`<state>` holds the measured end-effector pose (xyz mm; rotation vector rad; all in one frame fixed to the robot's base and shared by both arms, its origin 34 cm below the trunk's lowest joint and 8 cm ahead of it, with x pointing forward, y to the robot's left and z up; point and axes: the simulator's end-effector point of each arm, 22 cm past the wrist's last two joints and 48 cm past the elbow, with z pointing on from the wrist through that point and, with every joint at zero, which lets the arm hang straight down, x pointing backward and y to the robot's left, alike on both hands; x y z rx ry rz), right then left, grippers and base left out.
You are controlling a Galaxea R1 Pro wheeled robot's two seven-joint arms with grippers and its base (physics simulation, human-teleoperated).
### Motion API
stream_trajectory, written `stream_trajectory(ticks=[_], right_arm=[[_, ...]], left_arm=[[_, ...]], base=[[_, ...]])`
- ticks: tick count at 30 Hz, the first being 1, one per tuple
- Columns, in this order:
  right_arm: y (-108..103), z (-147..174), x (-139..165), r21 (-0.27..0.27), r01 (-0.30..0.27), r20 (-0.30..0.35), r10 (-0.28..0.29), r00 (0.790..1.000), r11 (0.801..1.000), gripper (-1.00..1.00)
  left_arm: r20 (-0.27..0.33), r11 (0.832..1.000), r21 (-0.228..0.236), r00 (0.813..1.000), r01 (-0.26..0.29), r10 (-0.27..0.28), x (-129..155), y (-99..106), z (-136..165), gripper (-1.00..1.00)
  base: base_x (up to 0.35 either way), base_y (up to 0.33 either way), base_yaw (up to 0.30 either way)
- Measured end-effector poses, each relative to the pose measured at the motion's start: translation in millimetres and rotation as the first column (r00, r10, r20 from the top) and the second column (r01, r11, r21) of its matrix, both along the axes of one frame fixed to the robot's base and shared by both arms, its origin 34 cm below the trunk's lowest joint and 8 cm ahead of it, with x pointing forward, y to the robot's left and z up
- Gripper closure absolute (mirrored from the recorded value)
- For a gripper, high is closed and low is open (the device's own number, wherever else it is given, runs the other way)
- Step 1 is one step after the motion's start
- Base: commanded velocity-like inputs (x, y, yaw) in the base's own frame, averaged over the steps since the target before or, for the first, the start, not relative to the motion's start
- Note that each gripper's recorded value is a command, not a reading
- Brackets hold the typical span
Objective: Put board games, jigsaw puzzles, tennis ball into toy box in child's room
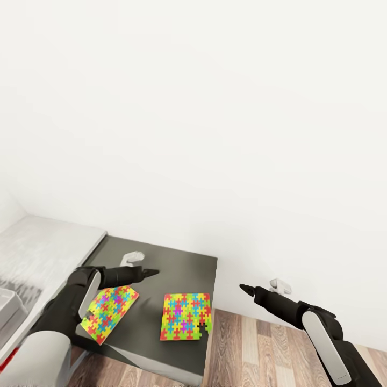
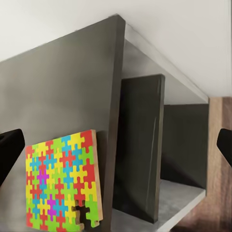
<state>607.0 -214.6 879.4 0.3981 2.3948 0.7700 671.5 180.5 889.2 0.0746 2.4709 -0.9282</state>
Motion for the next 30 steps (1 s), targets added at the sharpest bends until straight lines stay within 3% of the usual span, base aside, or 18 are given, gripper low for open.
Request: stream_trajectory(ticks=[5, 12, 30], right_arm=[[-5.7, -4.5, 0.1, -0.002, 0.014, -0.009, -0.015, 1.0, 1.0, -1.0], [-20.1, -10.5, 1.2, -0.002, 0.051, -0.021, -0.051, 0.998, 0.999, -1.0], [-24.6, -36.0, -8.8, -0.007, 0.06, -0.079, -0.061, 0.995, 0.998, -1.0]], left_arm=[[-0.026, 0.999, 0.046, 0.999, -0.027, 0.029, 6.4, -9.8, -9.6, -1.0], [-0.048, 0.997, 0.069, 0.998, -0.04, 0.044, 7.2, -23.7, -20.3, -1.0], [-0.146, 0.99, 0.131, 0.986, -0.058, 0.077, -10.9, -13.6, -66.3, -1.0]], base=[[0.0, 0.0, 0.0], [0.0, 0.0, 0.0], [0.0, 0.0, 0.0]])
